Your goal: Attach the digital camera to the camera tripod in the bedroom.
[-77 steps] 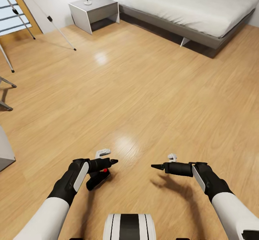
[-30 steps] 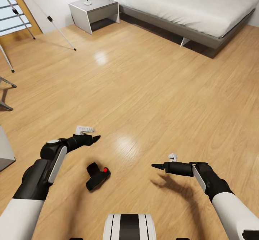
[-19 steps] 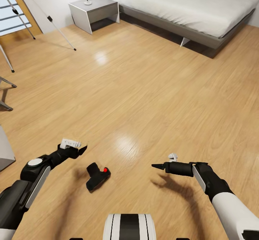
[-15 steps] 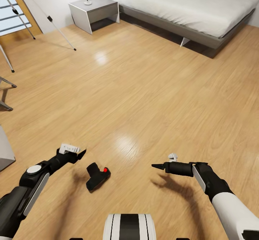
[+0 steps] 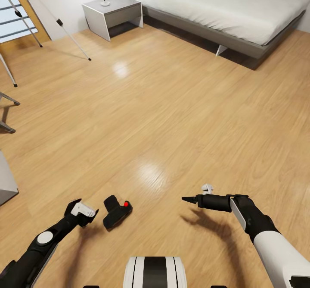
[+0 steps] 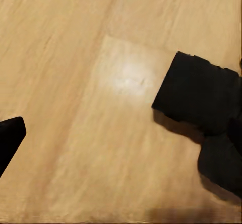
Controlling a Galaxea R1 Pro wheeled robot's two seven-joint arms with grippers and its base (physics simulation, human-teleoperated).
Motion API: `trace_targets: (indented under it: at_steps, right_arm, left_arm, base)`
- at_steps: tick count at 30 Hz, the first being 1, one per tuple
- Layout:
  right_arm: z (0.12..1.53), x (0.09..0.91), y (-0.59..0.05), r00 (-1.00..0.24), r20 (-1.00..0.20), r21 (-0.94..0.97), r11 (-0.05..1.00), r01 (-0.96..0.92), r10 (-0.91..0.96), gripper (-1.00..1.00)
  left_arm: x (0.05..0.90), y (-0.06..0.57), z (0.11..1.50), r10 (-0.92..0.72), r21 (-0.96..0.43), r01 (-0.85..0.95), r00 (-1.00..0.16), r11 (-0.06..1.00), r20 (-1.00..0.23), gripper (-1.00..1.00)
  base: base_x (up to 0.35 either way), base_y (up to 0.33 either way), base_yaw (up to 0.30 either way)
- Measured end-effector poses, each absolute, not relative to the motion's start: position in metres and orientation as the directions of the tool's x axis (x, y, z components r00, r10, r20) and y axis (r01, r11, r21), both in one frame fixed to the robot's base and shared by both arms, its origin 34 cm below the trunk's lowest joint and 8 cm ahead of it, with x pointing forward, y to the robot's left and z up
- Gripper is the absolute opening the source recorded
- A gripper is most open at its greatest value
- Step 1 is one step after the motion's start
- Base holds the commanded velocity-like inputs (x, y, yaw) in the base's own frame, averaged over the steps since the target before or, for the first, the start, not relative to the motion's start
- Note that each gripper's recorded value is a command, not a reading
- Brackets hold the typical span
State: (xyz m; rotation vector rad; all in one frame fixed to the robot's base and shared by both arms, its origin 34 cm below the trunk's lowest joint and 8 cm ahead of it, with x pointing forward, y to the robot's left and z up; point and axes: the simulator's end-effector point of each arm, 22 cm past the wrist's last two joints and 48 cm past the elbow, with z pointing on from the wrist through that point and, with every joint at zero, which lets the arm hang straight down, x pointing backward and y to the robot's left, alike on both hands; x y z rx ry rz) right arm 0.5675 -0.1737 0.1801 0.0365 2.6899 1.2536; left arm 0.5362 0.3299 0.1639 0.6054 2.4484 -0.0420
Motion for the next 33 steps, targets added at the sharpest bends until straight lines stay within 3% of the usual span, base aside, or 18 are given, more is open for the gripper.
trace_targets:
  at_steps: [19,33]
  right_arm:
    - [0.172,0.568,-0.180,-0.985,-0.146,0.729,0.683,-0.043,0.094,1.00]
    - [0.169,0.568,-0.182,-0.985,-0.146,0.717,0.696,-0.040,0.095,1.00]
  left_arm:
    - [0.479,0.327,0.131,0.441,0.028,0.506,-0.722,0.862,-0.533,1.00]
    - [0.438,0.290,0.129,0.435,-0.170,0.600,-0.720,0.782,-0.541,1.00]
  base:
    - [0.000,0.000,0.000]
    - [0.000,0.000,0.000]
